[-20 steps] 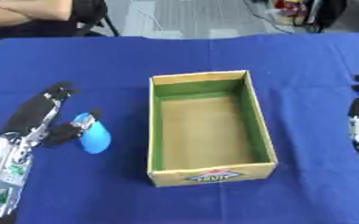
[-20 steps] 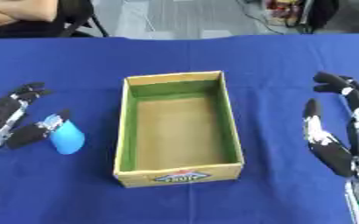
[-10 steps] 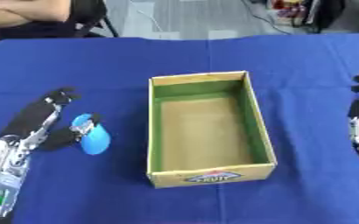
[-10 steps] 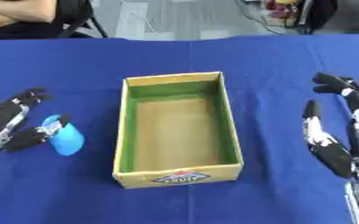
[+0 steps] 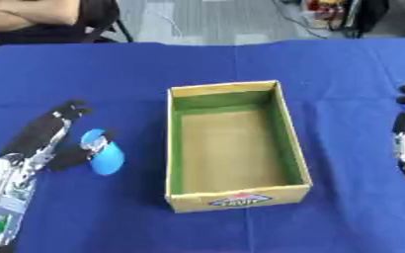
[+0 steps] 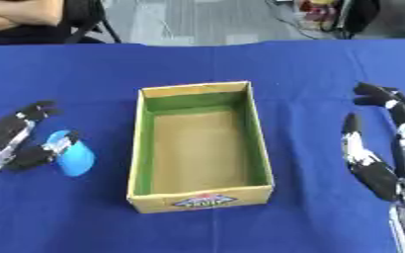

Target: Pick up objects on the table and place them in the box.

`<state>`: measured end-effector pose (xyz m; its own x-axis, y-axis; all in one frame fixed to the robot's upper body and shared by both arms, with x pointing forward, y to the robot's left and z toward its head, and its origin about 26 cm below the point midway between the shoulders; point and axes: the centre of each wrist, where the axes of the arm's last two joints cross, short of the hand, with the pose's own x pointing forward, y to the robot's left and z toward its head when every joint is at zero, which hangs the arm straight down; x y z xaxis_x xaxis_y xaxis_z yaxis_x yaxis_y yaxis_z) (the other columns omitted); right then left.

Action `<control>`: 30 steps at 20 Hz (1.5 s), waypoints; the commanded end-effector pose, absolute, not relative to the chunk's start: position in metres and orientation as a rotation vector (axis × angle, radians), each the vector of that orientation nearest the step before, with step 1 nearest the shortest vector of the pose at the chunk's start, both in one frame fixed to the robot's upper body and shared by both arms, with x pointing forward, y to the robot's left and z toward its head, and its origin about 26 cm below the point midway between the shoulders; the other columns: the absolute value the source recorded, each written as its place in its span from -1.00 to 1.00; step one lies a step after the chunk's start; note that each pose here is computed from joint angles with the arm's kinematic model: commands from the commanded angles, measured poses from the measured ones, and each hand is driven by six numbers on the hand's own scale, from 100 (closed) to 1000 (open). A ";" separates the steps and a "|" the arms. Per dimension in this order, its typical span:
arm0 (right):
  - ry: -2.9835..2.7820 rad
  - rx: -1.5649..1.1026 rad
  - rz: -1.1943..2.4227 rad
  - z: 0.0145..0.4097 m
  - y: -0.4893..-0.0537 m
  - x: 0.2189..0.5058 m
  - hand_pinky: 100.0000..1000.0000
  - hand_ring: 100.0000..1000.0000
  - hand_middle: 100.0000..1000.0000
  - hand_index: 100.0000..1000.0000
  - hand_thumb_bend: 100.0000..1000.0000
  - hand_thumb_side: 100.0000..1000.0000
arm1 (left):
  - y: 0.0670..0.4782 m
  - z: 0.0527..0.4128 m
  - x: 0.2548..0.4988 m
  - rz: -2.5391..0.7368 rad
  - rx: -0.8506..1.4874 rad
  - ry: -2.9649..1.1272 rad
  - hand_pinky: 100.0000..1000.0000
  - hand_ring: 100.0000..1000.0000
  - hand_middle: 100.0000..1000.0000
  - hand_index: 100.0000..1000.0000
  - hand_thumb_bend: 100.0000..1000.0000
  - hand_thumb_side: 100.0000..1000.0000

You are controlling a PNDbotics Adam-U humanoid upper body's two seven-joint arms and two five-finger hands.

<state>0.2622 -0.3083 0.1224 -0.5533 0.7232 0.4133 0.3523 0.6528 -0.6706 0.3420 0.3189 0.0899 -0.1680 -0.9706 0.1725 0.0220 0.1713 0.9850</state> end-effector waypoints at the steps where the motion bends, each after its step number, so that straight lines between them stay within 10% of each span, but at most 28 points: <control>1: -2.199 -0.849 0.707 0.131 -0.310 0.261 0.61 0.31 0.40 0.70 -0.95 0.21 | 0.319 0.091 0.345 -1.207 0.984 -1.409 0.83 1.00 1.00 0.84 -0.33 0.96; 26: -2.202 -0.841 0.708 0.131 -0.309 0.261 0.61 0.31 0.40 0.70 -0.95 0.21 | 0.308 0.051 0.357 -1.228 0.871 -1.327 0.87 1.00 1.00 0.83 -0.38 1.00; 30: -2.202 -0.841 0.707 0.131 -0.309 0.261 0.61 0.31 0.40 0.70 -0.95 0.21 | 0.309 0.050 0.356 -1.192 0.863 -1.347 0.78 1.00 0.59 0.51 -1.00 0.82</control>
<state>0.2622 -0.3082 0.1225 -0.5539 0.7226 0.4135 0.3514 0.6532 -0.6707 0.3545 0.3071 0.0453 -0.1438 -0.9563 0.2544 0.1472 0.2336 0.9611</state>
